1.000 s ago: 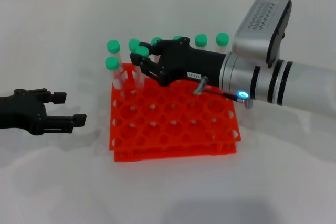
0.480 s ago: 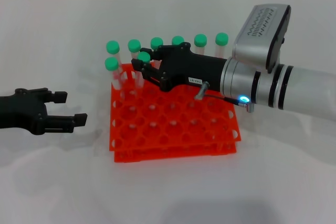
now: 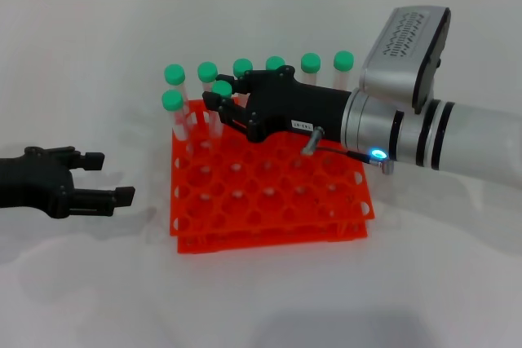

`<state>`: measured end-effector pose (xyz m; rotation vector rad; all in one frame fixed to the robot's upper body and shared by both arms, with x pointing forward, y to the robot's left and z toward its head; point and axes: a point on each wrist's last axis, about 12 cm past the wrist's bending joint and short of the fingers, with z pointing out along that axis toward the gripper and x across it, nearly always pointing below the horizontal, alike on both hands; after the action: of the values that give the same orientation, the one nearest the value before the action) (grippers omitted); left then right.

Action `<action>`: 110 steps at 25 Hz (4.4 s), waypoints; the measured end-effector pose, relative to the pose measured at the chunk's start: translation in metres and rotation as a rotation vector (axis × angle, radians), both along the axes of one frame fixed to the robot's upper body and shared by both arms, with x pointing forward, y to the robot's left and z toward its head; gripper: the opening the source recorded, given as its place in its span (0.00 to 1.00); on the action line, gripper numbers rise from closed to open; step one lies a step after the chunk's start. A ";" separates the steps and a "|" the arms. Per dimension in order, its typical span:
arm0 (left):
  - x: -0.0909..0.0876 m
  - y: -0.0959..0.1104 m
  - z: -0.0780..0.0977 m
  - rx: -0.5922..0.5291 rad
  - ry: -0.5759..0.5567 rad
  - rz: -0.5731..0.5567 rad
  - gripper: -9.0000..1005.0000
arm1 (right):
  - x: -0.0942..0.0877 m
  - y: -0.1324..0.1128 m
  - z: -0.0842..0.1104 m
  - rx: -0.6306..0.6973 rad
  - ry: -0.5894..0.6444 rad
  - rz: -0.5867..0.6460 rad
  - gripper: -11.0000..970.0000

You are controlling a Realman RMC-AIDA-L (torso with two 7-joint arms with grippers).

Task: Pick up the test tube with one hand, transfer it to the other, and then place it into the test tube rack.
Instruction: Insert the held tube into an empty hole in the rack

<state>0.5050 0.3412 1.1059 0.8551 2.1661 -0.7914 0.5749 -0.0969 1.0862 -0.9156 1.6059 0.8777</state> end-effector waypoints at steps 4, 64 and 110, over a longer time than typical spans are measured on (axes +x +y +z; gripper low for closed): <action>-0.001 0.000 -0.001 0.008 0.010 -0.005 0.89 | 0.000 0.001 0.001 0.001 -0.003 0.003 0.29; 0.003 -0.004 -0.004 0.011 0.023 -0.019 0.89 | 0.005 0.010 0.002 -0.050 -0.010 0.010 0.29; 0.003 -0.003 -0.003 0.013 0.020 -0.019 0.88 | 0.003 0.015 0.002 -0.071 -0.024 0.038 0.29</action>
<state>0.5085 0.3378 1.1027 0.8785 2.1863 -0.7991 0.5781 -0.0819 1.0886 -1.0056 1.6130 0.8368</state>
